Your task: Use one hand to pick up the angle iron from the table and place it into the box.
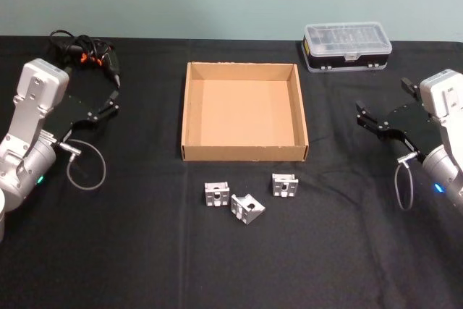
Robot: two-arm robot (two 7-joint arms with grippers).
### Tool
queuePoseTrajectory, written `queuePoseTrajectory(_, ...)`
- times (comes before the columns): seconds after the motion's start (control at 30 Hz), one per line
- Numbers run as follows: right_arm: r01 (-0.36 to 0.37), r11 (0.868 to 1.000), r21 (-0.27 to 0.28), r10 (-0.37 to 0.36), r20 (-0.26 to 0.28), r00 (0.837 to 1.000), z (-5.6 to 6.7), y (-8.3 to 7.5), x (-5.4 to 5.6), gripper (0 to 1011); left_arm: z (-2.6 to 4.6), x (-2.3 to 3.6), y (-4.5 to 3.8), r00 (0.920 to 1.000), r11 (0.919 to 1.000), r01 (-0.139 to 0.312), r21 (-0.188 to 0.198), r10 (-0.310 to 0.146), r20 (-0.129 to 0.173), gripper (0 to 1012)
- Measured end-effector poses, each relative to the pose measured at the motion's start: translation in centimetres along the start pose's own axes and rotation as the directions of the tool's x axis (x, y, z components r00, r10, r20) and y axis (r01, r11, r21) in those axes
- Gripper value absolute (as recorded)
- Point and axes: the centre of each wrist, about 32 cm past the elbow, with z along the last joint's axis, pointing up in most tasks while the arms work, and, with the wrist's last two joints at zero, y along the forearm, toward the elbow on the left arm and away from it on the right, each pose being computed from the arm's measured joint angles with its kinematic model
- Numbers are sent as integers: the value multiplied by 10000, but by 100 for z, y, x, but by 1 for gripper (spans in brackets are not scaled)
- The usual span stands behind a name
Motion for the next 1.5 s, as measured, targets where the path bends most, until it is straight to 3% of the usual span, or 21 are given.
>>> queuePoseTrajectory(1.5, 0, 10000, 0, 0, 0, 10000, 0, 0, 0, 1004, 0, 0, 0, 10000, 10000, 0, 0, 0, 0, 1000)
